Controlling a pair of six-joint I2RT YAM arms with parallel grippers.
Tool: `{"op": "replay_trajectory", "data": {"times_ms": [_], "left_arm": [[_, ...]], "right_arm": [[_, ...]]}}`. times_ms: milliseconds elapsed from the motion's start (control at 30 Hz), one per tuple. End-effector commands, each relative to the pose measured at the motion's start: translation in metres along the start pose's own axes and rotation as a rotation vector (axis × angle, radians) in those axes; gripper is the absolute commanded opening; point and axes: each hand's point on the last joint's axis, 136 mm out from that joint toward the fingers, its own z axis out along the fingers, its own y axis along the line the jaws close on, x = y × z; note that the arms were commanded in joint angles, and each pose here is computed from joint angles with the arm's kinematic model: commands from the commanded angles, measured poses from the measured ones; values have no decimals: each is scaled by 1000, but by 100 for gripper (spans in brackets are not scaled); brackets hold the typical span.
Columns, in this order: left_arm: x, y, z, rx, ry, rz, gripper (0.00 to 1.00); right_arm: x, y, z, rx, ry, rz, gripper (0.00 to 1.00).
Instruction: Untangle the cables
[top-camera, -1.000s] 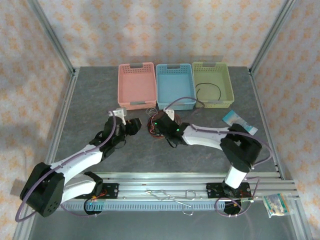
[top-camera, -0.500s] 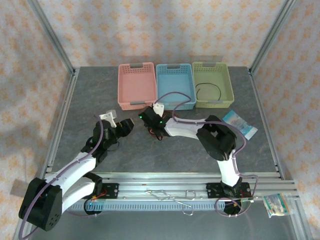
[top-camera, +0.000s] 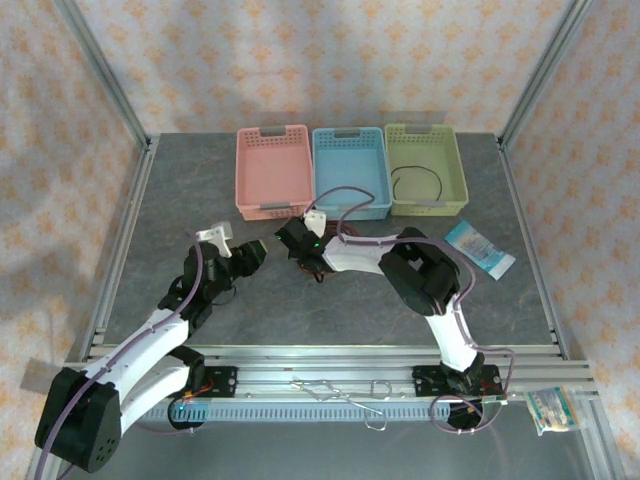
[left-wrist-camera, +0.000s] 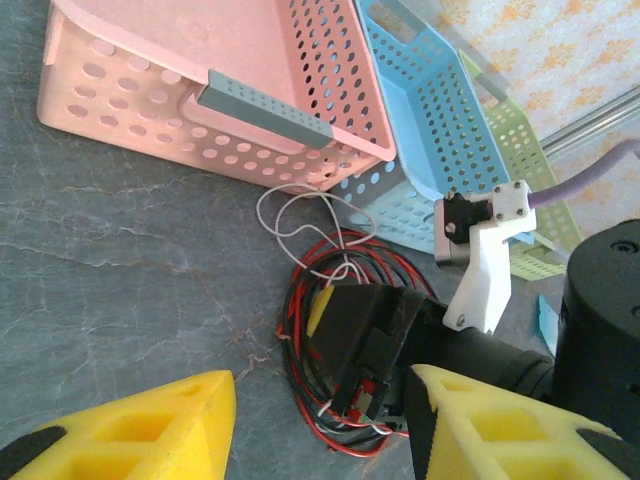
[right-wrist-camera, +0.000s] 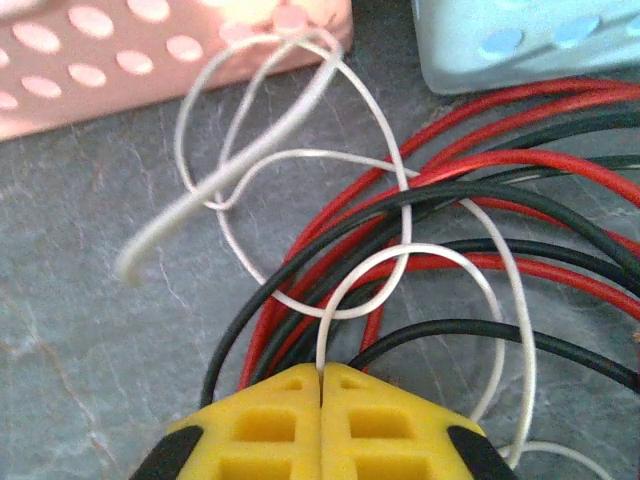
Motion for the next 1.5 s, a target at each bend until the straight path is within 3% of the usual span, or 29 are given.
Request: {"op": "replay_trajectory", "data": {"times_ms": [0,367,567,833,1033,1233,1467], "left_arm": [[5,3,-4,-14,20,31,49],[30,-14,10,17,92,86,48],[50,-23,28,29,175,117,49],[53,-19,56,-43,242,211,48],[63,-39,74,-23,320,315,49],[83,-61,86,-24,387,427,49],[92,-56,105,-148,401,469,55]], "right_arm": [[5,-7,-18,-40,21,-44,0],[47,-32,-85,-274,121,-260,0],[65,-58,-100,-293,145,-319,0],[51,-61,-124,-355,59,-249,1],[28,-64,-144,-366,-28,-177,31],[12,-88,-150,-292,-102,-60,32],[-3,-122,-163,-244,-173,65,32]]}}
